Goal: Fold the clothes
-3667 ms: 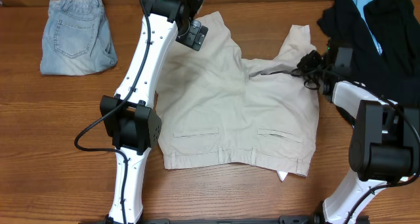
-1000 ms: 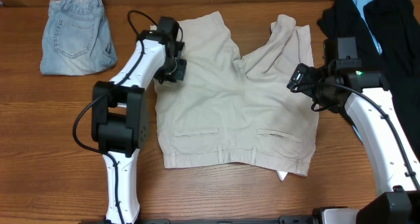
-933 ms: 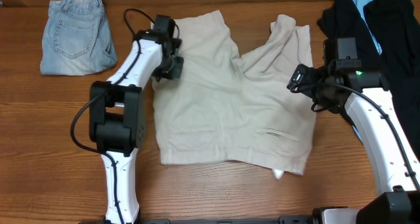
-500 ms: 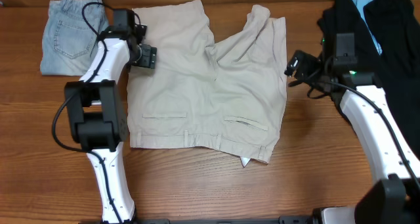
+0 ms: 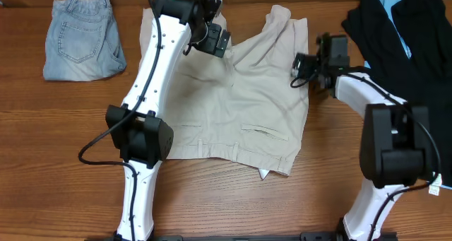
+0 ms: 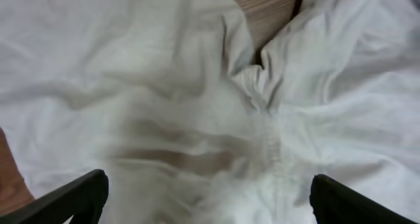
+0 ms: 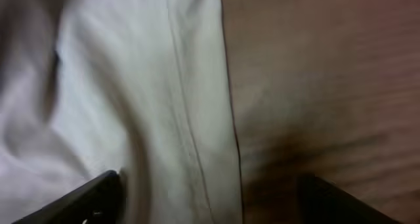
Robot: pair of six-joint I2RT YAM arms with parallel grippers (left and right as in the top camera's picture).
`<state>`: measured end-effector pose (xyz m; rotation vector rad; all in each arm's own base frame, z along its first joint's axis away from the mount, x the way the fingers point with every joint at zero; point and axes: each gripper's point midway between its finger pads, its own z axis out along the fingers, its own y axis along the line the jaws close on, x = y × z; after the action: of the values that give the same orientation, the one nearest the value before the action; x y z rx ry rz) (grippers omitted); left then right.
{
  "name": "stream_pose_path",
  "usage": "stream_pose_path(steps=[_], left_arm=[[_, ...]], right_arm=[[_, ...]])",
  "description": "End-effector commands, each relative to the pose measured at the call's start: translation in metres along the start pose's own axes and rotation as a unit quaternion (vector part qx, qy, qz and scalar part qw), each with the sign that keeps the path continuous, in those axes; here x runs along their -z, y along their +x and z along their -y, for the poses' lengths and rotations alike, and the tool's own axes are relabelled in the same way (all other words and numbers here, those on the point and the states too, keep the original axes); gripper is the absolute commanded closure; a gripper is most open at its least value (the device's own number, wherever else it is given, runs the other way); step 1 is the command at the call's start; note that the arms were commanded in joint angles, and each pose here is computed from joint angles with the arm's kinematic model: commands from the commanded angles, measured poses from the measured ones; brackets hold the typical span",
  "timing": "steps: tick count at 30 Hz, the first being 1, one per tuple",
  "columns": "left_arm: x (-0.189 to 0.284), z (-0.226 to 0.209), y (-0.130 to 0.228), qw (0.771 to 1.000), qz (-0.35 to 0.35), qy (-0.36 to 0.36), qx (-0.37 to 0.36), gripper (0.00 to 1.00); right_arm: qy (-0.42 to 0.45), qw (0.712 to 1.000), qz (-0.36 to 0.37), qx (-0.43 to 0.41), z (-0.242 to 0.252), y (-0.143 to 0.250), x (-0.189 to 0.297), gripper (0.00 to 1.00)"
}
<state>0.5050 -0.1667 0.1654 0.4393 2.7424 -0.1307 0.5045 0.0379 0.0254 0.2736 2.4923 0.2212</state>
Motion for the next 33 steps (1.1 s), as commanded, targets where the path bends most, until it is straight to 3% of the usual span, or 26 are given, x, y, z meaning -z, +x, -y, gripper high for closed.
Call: stream_pose_path(steps=[1,5,9,15,22,25,33], left_arm=[[0.022,0.006,-0.008,0.999,0.02,0.006,0.025,0.0],[0.021,0.006,-0.006,1.0,0.016,0.006,0.025,0.0],[0.021,0.006,-0.007,1.0,0.018,0.006,0.024,0.0],[0.021,0.005,-0.001,1.0,0.006,0.003,0.023,0.0],[0.021,0.002,0.008,1.0,-0.011,-0.005,0.024,0.0],[0.021,0.001,0.014,1.0,-0.024,-0.009,0.018,0.0],[0.023,-0.001,0.031,0.998,-0.06,-0.011,0.012,0.0]], right_arm=[[-0.004,1.0,-0.025,0.005,-0.003,0.007,-0.003,0.18],[-0.003,0.995,-0.098,-0.015,0.0,0.042,-0.001,0.31],[0.001,0.987,-0.15,-0.049,0.001,0.066,0.008,0.7],[0.02,0.974,-0.202,-0.106,0.001,0.082,0.045,0.94],[0.119,0.948,-0.239,-0.175,0.025,0.098,0.131,0.96],[0.152,0.922,-0.296,-0.196,0.025,0.131,0.162,0.96],[0.215,0.878,-0.382,-0.192,0.009,0.215,0.18,0.96]])
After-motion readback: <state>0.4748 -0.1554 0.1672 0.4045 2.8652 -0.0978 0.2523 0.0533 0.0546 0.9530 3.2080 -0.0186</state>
